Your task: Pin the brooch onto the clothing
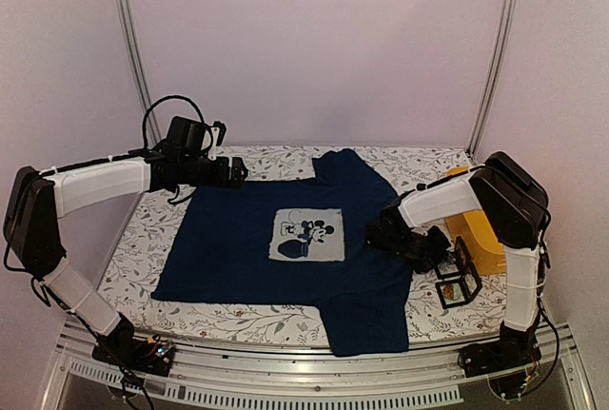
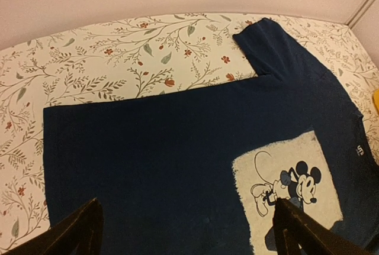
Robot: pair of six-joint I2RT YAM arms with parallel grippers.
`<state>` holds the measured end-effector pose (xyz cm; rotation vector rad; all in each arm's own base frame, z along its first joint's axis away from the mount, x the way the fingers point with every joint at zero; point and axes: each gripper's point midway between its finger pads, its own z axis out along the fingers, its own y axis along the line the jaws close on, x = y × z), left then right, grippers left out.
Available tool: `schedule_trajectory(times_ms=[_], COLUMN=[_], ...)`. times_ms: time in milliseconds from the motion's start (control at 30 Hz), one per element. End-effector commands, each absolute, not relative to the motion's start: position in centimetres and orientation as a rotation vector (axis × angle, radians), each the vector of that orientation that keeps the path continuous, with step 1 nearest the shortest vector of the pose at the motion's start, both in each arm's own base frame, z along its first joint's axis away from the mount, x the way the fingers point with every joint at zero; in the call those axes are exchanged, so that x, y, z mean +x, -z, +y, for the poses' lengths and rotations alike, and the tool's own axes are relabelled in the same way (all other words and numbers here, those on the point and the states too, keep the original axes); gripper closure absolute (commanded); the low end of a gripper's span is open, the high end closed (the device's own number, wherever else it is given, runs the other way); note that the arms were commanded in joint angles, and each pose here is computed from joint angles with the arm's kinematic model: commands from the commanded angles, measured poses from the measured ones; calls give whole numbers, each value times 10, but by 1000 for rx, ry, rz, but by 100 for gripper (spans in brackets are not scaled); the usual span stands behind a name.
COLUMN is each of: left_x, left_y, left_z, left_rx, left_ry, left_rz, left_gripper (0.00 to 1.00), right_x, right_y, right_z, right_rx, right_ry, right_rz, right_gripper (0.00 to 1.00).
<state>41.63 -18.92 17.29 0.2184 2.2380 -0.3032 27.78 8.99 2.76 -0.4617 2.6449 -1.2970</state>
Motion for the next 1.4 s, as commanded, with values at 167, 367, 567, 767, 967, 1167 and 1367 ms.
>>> schedule_trajectory(times_ms=[167, 367, 567, 767, 967, 1167, 1367], left_x=[419, 419, 418, 414, 405, 381, 324], left_y=[-183, -183, -187, -197, -225, -252, -287], left_z=[-190, -190, -192, -195, -203, -232, -290], left_rx=[231, 233, 237, 255, 301, 446, 743], left_ry=[303, 303, 322, 350, 382, 416, 549], left_rz=[2221, 2221, 2216, 2186, 2082, 1990, 1822], left_gripper=[0, 0, 0, 0, 0, 1, 3], right_x=[278, 280, 284, 291, 307, 331, 250], right_y=[-18, -23, -38, -67, -120, -220, -376], right_z=[87, 87, 90, 100, 116, 234, 333], right_rx=[-479, -465, -425, -386, -284, -385, -876], right_ry=[1304, 1298, 1272, 1235, 1095, 54, -947], right_rz=[2657, 2645, 2632, 2590, 2519, 2428, 1778], right_gripper=[85, 96, 100, 100, 100, 100, 100])
